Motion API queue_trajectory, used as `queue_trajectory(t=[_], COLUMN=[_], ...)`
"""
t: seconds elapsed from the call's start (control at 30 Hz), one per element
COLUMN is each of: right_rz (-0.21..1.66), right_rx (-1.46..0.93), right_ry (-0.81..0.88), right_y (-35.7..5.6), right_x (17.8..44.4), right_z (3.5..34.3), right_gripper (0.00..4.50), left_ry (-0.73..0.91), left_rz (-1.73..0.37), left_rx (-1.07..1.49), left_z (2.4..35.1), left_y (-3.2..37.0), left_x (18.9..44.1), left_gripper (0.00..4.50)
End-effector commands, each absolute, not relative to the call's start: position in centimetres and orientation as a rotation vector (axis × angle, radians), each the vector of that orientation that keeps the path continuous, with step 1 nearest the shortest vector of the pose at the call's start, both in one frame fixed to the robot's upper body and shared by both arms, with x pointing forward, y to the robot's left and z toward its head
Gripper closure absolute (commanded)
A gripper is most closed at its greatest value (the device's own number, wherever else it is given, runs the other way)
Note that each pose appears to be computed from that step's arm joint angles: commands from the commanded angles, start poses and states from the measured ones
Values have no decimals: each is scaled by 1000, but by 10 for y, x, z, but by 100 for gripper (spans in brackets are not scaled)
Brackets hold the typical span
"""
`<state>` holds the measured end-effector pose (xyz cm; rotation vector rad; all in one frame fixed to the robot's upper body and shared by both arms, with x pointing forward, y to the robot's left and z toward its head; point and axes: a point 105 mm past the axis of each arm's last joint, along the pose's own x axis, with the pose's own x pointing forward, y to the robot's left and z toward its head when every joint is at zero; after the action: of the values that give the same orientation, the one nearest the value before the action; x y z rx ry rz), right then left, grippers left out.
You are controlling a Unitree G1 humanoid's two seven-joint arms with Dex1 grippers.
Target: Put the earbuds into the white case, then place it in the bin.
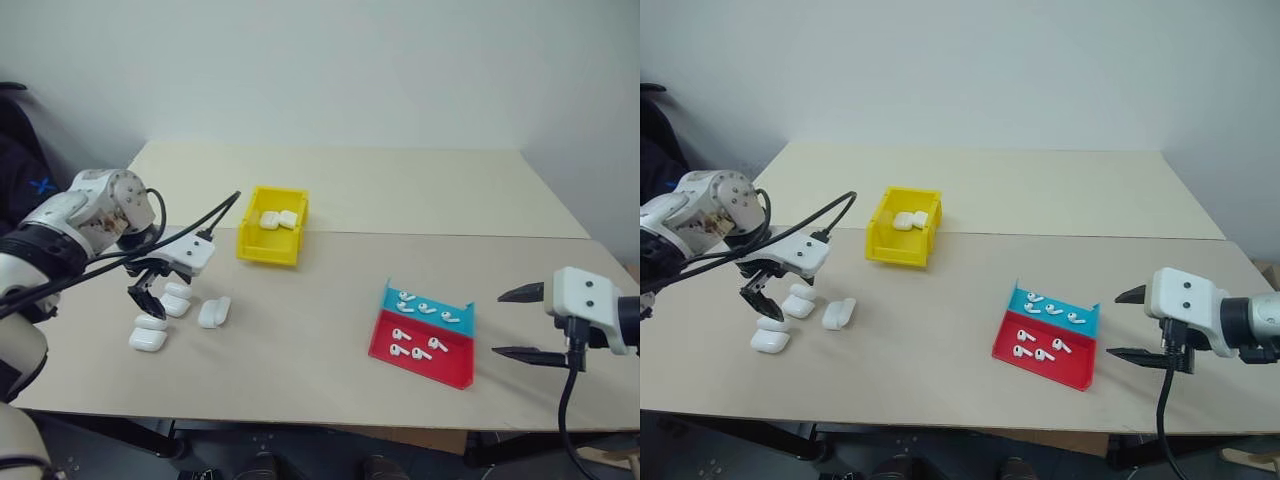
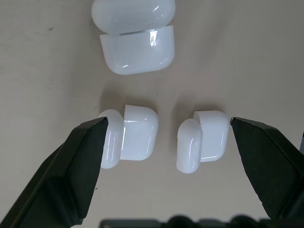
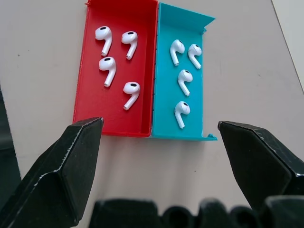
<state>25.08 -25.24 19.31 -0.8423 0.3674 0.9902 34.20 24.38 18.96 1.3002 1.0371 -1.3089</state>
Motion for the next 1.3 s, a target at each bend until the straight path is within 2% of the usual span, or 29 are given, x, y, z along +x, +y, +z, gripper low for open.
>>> queue_trajectory(t=[0.03,0.47,0.8,1.3], right_rz=[991,971,962,950], right_rx=[-894,-898,-910,-921], right_ry=[341,362,374,376], right_y=[-250,-250,-253,-254], right_x=[253,249,248,248], right_z=[201,193,192,191], right_gripper=[2,2,2,2], left_ry=[1015,1016,946,992], left_rz=[-1291,-1276,-1249,-1242], left_rx=[1277,1281,1318,1325], left_z=[194,156,170,151], left_y=[236,223,213,213], left_x=[344,346,355,356], left_gripper=[0,0,0,0])
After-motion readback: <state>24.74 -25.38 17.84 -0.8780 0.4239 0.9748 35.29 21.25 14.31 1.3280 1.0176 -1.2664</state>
